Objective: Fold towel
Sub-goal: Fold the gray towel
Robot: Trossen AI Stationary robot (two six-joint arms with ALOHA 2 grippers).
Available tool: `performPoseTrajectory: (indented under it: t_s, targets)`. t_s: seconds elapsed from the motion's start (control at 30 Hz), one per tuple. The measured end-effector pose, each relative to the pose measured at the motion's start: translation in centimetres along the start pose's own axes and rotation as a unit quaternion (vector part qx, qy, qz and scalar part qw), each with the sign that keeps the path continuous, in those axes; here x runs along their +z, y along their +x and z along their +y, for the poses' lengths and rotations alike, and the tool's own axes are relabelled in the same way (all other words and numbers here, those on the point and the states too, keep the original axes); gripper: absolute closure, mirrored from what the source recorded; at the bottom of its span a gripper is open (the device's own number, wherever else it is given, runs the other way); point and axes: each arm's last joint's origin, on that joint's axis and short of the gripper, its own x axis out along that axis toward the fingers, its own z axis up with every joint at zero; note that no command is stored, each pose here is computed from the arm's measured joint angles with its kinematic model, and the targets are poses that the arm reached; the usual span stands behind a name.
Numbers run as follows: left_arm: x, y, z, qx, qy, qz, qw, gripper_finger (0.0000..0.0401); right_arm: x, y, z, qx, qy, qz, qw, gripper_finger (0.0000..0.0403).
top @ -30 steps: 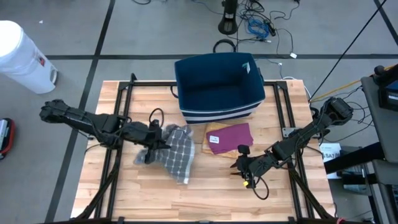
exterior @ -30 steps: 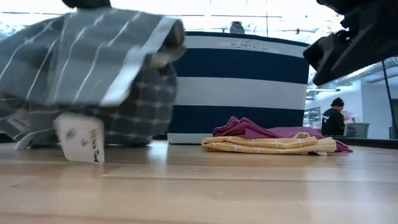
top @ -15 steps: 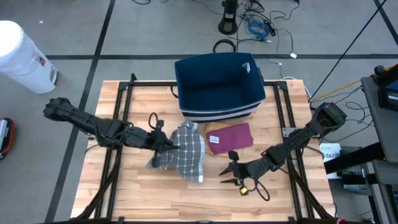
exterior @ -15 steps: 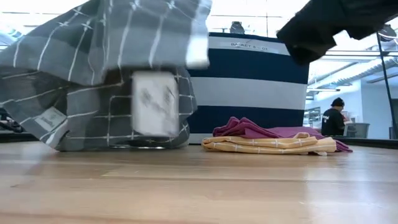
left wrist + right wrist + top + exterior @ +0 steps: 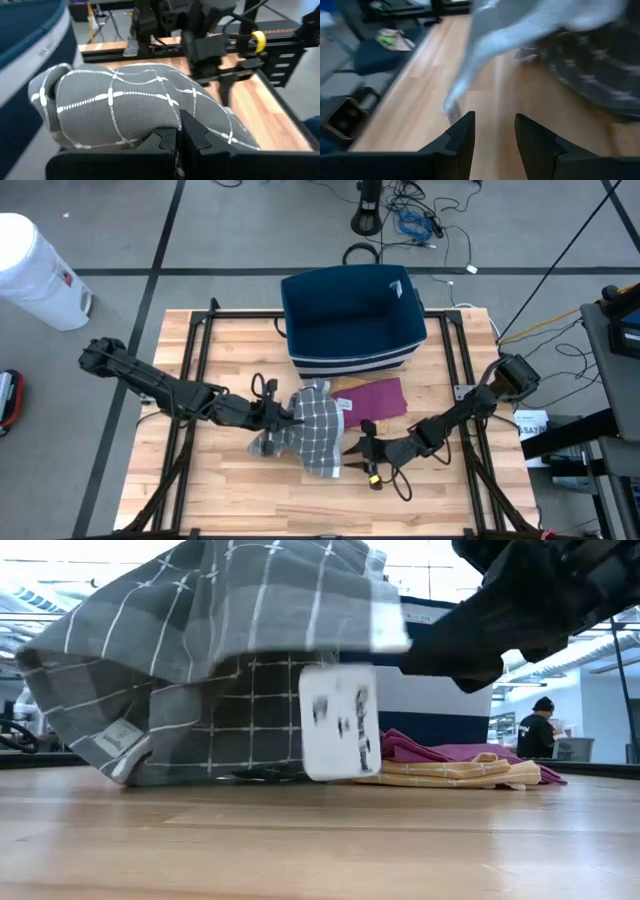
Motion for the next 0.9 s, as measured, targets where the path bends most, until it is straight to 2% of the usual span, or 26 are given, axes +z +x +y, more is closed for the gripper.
performPoseTrajectory:
  t_s: [0.13, 0.37, 0.53, 0.7, 0.9]
  targets:
    - [0.1, -0.1, -0.1, 0.009, 0.012, -0.007, 1.0, 0.0398, 0.1, 0.3, -0.1, 0.018, 0.026, -0.005, 0.999, 0.0277]
    - [0.2, -0.1, -0.2, 0.024, 0.026, -0.009, 0.999, 0.0397, 0.6, 0.3, 0.0, 0.028, 0.033, -0.03, 0.999, 0.0277]
    - [0.2, -0.1, -0.1, 0.029, 0.032, -0.013, 0.999, 0.0397, 0.6, 0.3, -0.1, 0.027, 0.04, -0.03, 0.998, 0.0277]
    - [-0.1, 0.4, -0.3, 0.035, 0.039, -0.005, 0.999, 0.0396, 0.4, 0.3, 0.1, 0.079, 0.051, -0.005, 0.996, 0.0277]
    - [-0.7, 1.2, -0.5, 0.036, 0.048, 0.01, 0.998, 0.0396, 0.4, 0.3, 0.2, 0.085, 0.056, -0.003, 0.995, 0.0277]
